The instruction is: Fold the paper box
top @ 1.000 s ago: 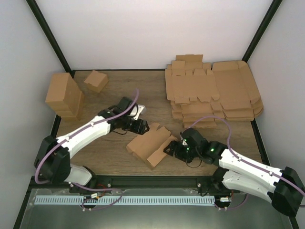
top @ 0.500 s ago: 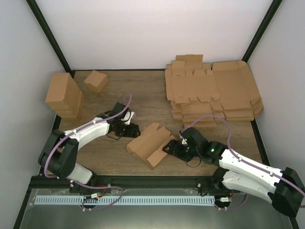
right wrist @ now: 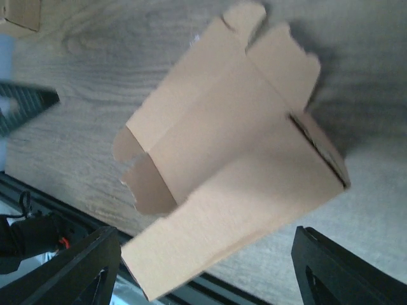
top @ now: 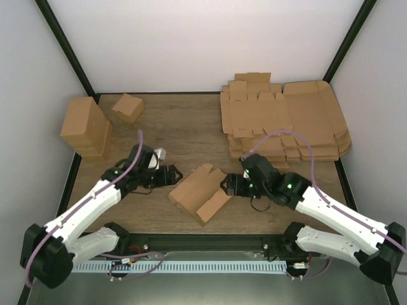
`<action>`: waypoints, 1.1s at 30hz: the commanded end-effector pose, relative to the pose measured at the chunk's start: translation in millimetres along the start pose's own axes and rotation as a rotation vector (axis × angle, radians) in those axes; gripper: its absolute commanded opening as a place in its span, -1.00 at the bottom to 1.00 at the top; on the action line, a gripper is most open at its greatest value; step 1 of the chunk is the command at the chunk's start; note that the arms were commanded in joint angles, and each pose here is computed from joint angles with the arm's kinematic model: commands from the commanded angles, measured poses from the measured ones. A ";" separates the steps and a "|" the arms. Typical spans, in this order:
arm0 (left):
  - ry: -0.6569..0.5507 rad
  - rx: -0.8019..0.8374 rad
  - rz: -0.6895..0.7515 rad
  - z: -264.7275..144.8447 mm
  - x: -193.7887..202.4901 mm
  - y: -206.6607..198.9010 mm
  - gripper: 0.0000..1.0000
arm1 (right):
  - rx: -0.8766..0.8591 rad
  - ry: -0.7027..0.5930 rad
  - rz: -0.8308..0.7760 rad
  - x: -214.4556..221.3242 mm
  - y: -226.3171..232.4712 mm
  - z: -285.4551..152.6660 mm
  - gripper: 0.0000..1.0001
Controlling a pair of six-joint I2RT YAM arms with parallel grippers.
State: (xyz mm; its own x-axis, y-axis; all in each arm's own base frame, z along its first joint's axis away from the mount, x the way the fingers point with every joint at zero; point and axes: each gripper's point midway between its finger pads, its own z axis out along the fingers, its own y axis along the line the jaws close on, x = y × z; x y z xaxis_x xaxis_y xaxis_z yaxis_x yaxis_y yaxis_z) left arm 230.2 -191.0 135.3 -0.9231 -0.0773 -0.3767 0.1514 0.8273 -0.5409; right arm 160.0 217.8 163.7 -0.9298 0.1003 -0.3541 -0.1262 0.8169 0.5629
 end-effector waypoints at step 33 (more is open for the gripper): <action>0.013 0.019 -0.757 46.3 102.9 0.9 -0.21 | 0.014 0.035 -0.365 -119.3 14.4 64.2 0.37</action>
State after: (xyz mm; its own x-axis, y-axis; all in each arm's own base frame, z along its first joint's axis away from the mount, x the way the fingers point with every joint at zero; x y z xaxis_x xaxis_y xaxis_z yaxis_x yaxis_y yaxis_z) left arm 141.6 -217.4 58.8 -0.7959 -0.5928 0.1230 -0.5246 0.5740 -0.6287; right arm 287.0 251.6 155.9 -0.8583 -0.2160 -0.4654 -0.4183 0.8199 0.3910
